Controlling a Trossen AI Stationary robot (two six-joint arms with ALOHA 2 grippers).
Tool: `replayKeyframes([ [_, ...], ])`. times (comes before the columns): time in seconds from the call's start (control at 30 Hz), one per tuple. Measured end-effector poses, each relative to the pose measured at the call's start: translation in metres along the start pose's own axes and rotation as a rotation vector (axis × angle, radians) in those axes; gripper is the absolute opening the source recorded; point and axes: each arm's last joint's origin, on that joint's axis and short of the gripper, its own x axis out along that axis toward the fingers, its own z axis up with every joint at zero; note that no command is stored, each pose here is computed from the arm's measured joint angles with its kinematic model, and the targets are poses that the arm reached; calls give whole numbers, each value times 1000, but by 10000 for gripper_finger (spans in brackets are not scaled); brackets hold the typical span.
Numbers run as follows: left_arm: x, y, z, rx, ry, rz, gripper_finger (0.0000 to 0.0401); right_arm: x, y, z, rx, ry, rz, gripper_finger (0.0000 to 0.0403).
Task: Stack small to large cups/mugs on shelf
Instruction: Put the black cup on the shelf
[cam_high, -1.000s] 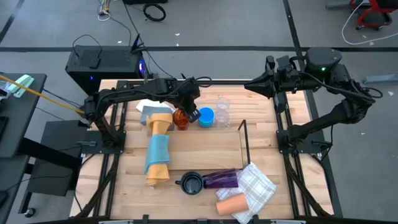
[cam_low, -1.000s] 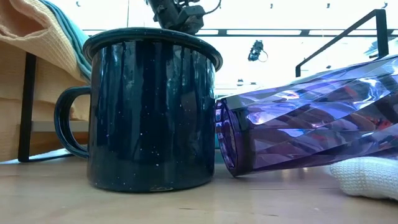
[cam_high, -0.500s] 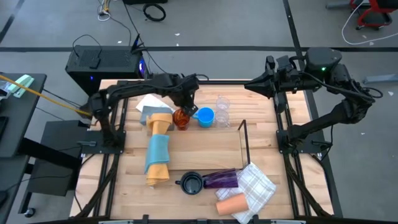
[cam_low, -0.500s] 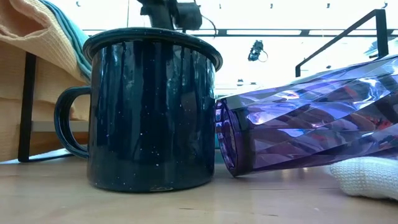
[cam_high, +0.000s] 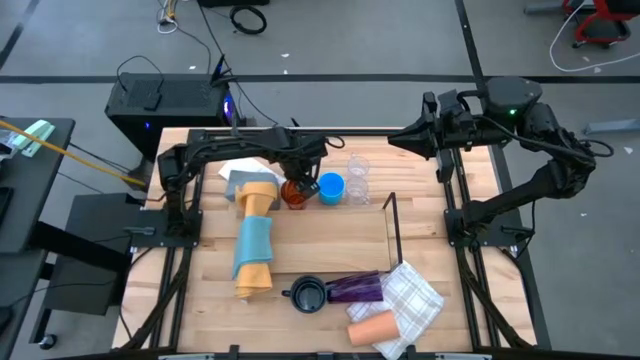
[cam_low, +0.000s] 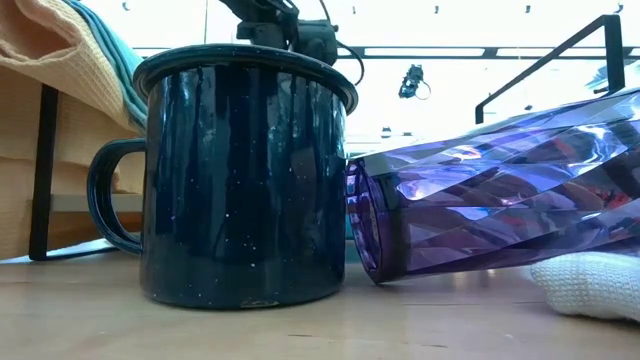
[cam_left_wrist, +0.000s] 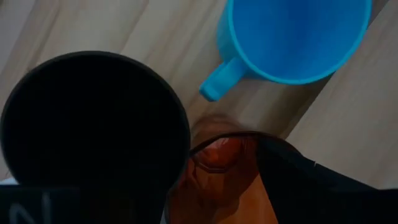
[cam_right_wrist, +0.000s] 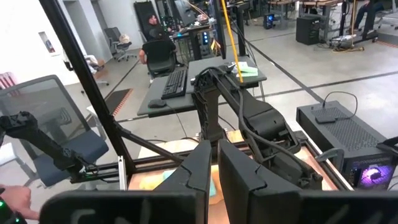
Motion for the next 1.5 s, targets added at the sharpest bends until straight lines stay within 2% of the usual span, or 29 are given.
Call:
replayKeyframes([
  [0.23,-2,4,4,-19,-25,-3,218,0,0,0,0,0,0,38],
  [0.63,-30,14,23,-56,-132,-21,212,0,0,0,0,0,0,38],
  [1.07,-29,22,20,-43,-90,-4,191,0,0,0,0,0,0,38],
  [1.5,-14,22,22,-47,-45,7,178,0,0,0,1,0,1,38],
])
